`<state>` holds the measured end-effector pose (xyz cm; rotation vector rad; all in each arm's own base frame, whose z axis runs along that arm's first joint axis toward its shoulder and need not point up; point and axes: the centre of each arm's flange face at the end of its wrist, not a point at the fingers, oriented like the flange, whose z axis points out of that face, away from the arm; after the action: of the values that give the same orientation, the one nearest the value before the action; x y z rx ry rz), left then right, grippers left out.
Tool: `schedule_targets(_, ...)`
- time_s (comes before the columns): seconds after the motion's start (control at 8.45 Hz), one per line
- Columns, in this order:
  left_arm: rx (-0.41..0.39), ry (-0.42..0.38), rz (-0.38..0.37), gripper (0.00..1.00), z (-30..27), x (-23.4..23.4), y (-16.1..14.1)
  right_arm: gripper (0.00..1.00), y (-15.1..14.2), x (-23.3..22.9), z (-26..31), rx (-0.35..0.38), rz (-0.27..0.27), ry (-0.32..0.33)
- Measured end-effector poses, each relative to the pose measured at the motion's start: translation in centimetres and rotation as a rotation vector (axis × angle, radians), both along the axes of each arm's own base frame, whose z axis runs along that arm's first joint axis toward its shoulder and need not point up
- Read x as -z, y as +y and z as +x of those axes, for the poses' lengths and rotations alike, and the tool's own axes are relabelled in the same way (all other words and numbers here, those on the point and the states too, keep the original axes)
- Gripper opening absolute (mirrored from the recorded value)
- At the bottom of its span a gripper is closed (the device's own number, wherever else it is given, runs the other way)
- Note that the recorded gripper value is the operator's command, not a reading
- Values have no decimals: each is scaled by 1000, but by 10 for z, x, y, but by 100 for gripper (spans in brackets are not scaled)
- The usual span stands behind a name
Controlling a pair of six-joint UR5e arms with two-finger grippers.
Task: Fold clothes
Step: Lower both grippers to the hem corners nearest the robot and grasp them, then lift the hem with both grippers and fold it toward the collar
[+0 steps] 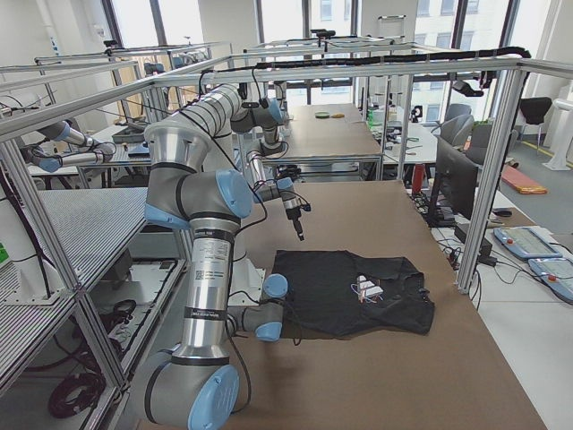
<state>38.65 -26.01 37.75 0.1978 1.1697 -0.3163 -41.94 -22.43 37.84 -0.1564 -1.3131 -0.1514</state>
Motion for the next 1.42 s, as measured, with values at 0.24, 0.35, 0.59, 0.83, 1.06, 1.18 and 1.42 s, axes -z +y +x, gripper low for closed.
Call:
schedule_targets(0.24,-19,-7,14,100,23,-7,39,0,-2,6,4,-6,3,-13)
schedule_targets(0.35,-25,-11,18,100,33,-10,58,0,-3,9,5,-7,4,-17)
schedule_targets(0.59,-26,-25,19,100,50,-20,85,0,-3,10,6,-8,5,-20)
schedule_targets(0.83,-27,-45,15,94,60,-32,95,0,-6,11,8,-15,6,-22)
schedule_targets(1.06,-23,-54,16,15,62,-38,96,0,-9,12,9,-21,6,-23)
schedule_targets(1.18,-3,-56,23,0,62,-38,95,0,-9,12,9,-22,6,-24)
schedule_targets(1.42,22,-56,31,0,61,-38,93,0,-10,14,9,-22,7,-26)
